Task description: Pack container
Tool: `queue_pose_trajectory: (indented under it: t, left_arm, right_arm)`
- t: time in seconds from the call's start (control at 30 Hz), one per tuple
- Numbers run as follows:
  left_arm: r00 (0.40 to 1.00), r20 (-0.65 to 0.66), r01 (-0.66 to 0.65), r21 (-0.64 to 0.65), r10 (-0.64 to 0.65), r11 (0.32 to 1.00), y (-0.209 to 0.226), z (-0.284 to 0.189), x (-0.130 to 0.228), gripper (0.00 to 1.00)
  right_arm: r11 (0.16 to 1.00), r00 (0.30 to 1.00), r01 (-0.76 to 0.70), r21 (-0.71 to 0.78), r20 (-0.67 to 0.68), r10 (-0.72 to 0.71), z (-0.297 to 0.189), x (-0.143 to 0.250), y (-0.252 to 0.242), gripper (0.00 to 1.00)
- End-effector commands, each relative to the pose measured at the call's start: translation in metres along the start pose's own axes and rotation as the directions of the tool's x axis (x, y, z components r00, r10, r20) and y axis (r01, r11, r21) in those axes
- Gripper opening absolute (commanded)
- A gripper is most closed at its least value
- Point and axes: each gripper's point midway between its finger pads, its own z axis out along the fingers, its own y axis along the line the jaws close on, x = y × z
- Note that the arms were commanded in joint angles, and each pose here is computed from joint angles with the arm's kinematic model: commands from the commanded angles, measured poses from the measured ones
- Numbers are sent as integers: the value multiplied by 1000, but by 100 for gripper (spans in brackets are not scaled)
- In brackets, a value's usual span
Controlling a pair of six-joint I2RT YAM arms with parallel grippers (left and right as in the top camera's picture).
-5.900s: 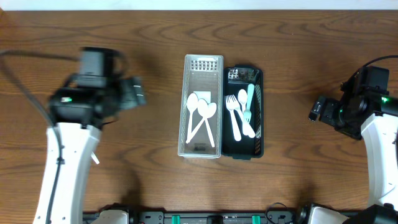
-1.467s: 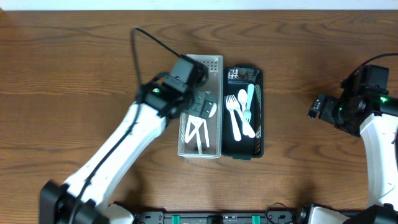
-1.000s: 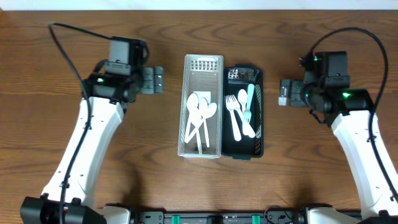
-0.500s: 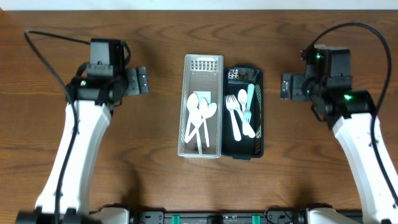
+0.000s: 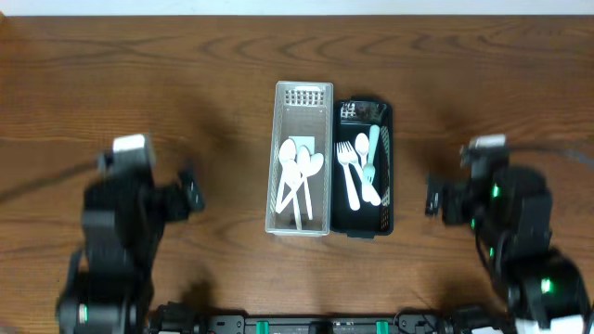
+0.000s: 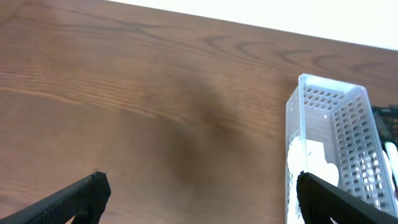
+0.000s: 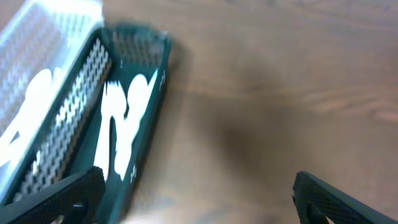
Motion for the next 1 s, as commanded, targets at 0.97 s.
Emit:
queue_pose_trajectory:
  t: [0.97]
  left_arm:
    - [964, -264, -55, -136, 17, 989, 44, -18, 131, 98]
  right_arm:
    - [1000, 986, 16, -6, -164, -17, 7, 91, -1, 99]
